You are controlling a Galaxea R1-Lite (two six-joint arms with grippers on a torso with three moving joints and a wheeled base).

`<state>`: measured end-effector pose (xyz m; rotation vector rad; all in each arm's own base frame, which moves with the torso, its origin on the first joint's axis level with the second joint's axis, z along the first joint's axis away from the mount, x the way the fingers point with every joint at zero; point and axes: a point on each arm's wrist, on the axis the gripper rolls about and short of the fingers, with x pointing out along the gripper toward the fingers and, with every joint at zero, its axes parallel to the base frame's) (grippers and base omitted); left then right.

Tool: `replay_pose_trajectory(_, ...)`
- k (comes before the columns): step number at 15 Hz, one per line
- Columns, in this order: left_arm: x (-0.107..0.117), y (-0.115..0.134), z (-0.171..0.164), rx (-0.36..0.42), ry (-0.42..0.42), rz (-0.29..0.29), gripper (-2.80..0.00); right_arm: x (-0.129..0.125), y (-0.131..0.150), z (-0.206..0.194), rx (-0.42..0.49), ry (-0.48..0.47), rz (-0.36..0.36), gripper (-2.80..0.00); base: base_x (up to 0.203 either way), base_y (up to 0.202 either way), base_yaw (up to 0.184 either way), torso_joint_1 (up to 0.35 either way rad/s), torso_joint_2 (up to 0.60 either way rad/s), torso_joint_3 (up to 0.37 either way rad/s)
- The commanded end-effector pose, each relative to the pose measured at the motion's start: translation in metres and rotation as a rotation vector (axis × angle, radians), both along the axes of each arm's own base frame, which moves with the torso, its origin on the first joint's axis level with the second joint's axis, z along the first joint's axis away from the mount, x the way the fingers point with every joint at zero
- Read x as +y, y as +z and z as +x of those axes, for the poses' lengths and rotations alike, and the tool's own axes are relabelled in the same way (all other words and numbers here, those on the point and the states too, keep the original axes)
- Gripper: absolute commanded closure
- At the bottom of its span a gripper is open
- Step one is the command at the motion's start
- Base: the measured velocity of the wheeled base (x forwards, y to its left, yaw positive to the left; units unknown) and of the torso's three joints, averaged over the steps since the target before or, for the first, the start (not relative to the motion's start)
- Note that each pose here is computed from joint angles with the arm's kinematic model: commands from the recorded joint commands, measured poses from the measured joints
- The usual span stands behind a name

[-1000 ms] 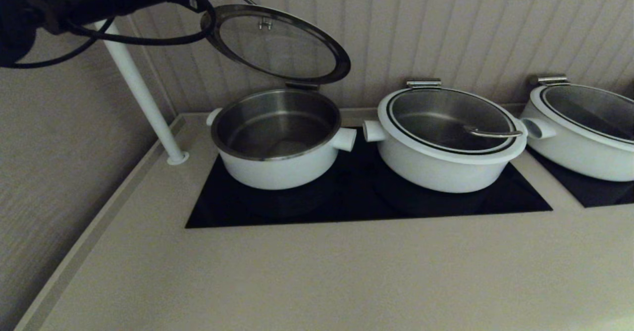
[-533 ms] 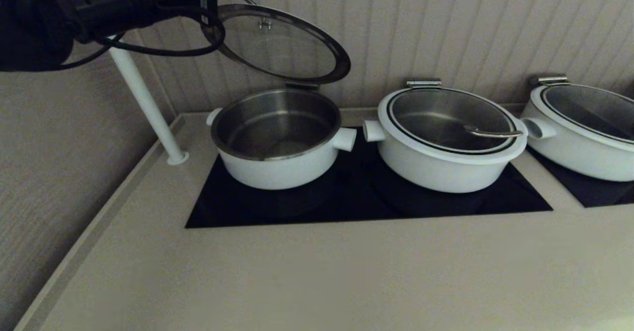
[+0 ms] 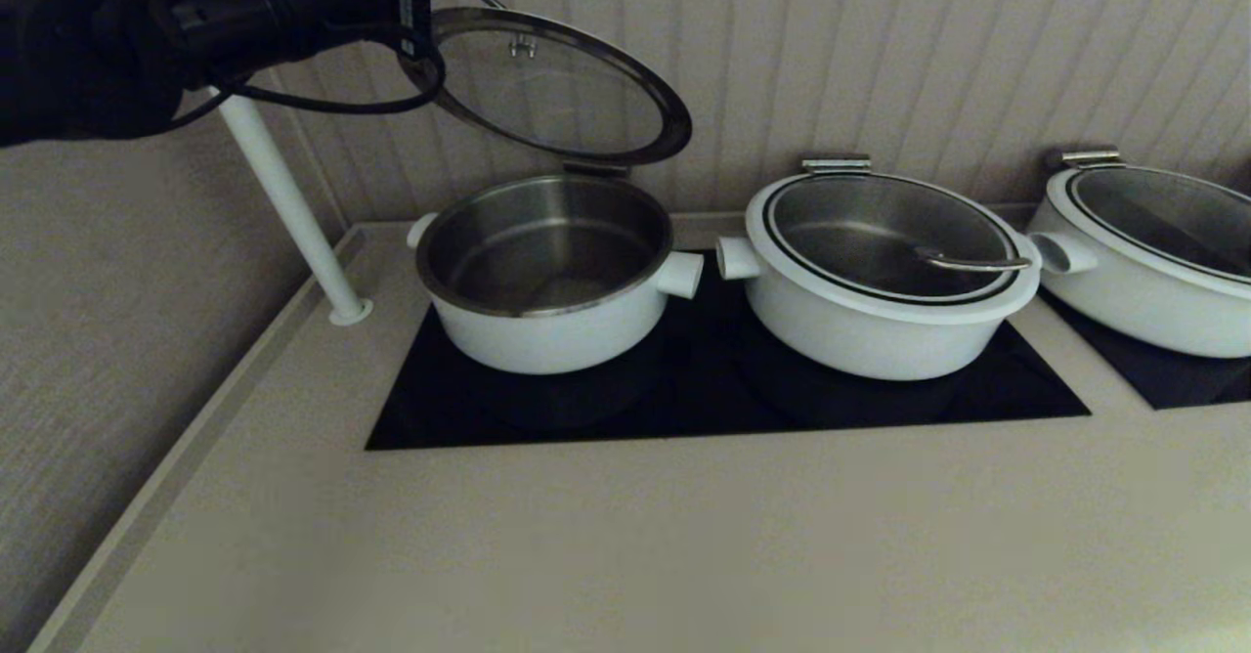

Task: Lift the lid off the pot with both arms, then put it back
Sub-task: Close the pot lid

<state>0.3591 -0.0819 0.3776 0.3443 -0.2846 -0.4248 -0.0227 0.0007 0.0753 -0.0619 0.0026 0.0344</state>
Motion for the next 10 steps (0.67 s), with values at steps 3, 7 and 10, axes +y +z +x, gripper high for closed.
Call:
replay_pose_trajectory(3,0.0020,-0.0047,0.0056,0.010,-0.005,0.006,0.00,0.0000,0.0000,0.0000,-0.001,0.001,-0.001,0.00,0.000,0.000,0.000,0.000,0.00,0.000)
replay_pose_trajectory(7,0.0030,-0.0060,0.0061,0.014,-0.008,0.008,0.00,0.0000,0.0000,0.0000,-0.001,0.001,-0.001,0.00,0.000,0.000,0.000,0.000,0.00,0.000)
replay_pose_trajectory(10,0.0033,-0.0061,0.0042,0.017,-0.008,0.009,0.00,0.0000,0.0000,0.0000,-0.001,0.001,-0.001,0.00,0.000,0.000,0.000,0.000,0.00,0.000)
